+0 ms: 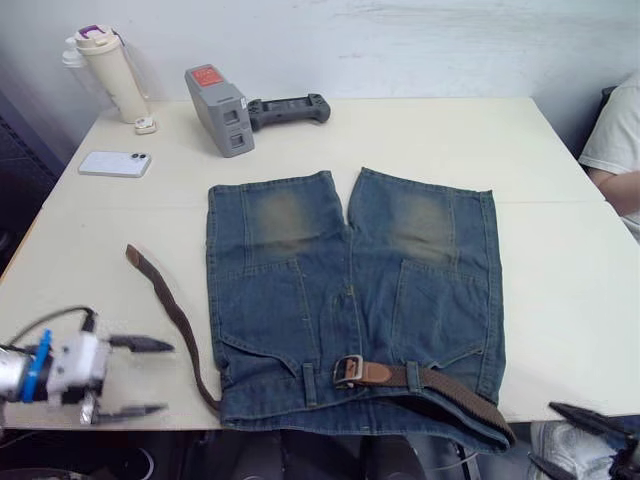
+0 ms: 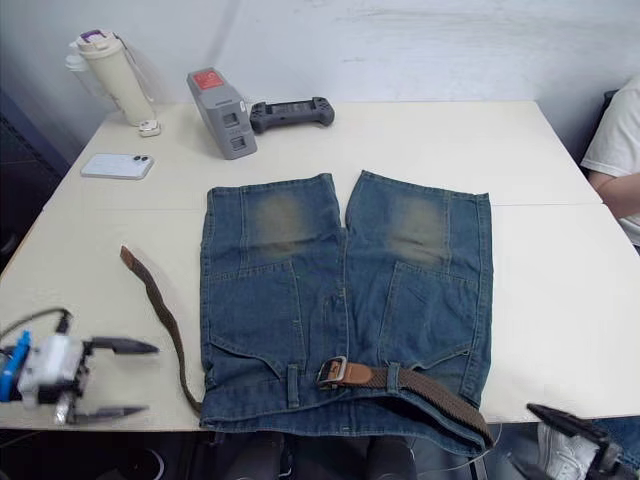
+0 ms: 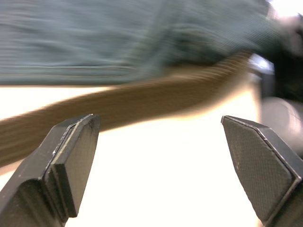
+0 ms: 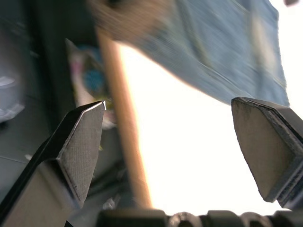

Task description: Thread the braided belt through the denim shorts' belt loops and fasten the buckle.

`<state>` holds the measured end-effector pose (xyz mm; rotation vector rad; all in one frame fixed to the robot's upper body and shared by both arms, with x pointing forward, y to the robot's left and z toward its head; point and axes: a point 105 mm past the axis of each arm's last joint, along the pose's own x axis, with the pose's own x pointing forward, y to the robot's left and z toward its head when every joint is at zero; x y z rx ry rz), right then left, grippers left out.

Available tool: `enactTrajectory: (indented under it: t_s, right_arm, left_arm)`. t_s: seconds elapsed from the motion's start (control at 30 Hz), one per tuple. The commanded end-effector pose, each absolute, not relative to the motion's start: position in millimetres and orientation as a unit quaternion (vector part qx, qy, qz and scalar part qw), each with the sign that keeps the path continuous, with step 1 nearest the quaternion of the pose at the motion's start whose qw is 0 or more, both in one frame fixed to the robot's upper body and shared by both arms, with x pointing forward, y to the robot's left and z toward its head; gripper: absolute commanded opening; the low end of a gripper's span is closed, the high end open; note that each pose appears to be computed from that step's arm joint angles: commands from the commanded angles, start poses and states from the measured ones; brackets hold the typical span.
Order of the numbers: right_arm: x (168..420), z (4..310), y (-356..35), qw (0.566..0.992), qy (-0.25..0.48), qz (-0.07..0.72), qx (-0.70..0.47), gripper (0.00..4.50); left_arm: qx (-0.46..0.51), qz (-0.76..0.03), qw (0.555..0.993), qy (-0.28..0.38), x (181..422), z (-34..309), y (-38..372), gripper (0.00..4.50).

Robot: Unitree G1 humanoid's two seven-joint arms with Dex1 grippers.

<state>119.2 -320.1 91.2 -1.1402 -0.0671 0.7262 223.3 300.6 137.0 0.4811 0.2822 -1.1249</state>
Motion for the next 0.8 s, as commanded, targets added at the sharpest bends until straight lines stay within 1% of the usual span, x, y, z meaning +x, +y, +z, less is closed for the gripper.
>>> enactTrajectory:
  t_s: [0.03,0.1,0.17,0.2,0.23,0.27,0.3,0.37,0.4,0.47,0.57,0.6,0.63,0.7,0.73,0.8]
  right_arm:
    - [129.9,113.5,-334.5,0.799,-0.038,0.291,-0.525,4.50]
    - [136.2,119.1,-338.8,0.810,-0.034,0.277,-0.516,4.50]
    - [173.0,149.2,-342.6,0.847,-0.055,0.226,-0.479,4.50]
    - [184.6,157.3,-341.2,0.860,-0.056,0.219,-0.457,4.50]
    - [198.8,167.9,-338.7,0.872,-0.061,0.210,-0.437,4.50]
    - [206.7,173.5,-336.8,0.879,-0.061,0.206,-0.425,4.50]
    - [221.7,179.9,-330.7,0.892,-0.046,0.206,-0.399,4.50]
    - [242.3,197.0,-302.8,0.916,-0.041,0.223,-0.331,4.50]
    - [247.0,201.4,-291.0,0.925,-0.034,0.230,-0.302,4.50]
    - [252.0,203.0,-260.1,0.933,-0.005,0.265,-0.243,4.50]
    - [257.1,195.7,-224.3,0.927,0.059,0.311,-0.200,4.50]
    - [258.6,195.2,-215.0,0.921,0.062,0.326,-0.204,4.50]
    - [260.1,195.6,-209.2,0.917,0.063,0.335,-0.208,4.50]
    - [265.1,190.7,-201.9,0.909,0.088,0.353,-0.204,4.50]
    - [266.3,185.5,-199.5,0.902,0.117,0.372,-0.186,4.50]
    - [270.6,180.9,-197.6,0.891,0.145,0.393,-0.173,4.50]
  left_arm:
    - [0.202,-0.500,0.835,0.113,236.3,157.1,304.4,4.49]
    - [0.194,-0.496,0.840,0.109,242.8,161.8,302.8,4.49]
    - [0.165,-0.499,0.849,0.061,271.4,183.8,272.9,4.49]
    - [0.156,-0.499,0.851,0.044,280.8,191.7,261.8,4.49]
    - [0.150,-0.508,0.848,0.037,287.0,194.8,248.0,4.49]
    - [0.147,-0.512,0.846,0.037,289.9,195.2,240.8,4.49]
    - [0.150,-0.518,0.841,0.037,295.3,193.4,226.5,4.49]
    - [0.114,-0.536,0.836,0.029,303.3,200.2,195.1,4.49]
    - [0.100,-0.542,0.834,0.029,305.0,203.1,184.4,4.49]
    - [0.077,-0.557,0.825,0.055,305.7,203.1,164.7,4.49]
    - [0.073,-0.579,0.806,0.098,301.5,199.1,142.5,4.49]
    - [0.081,-0.582,0.802,0.106,301.4,197.7,137.3,4.49]
    - [0.087,-0.584,0.799,0.111,301.8,197.1,134.0,4.49]
    - [0.117,-0.581,0.794,0.135,307.7,191.1,126.3,4.49]
    - [0.123,-0.575,0.795,0.147,314.4,189.4,122.2,4.49]
    - [0.136,-0.566,0.797,0.160,325.7,187.4,116.3,4.49]
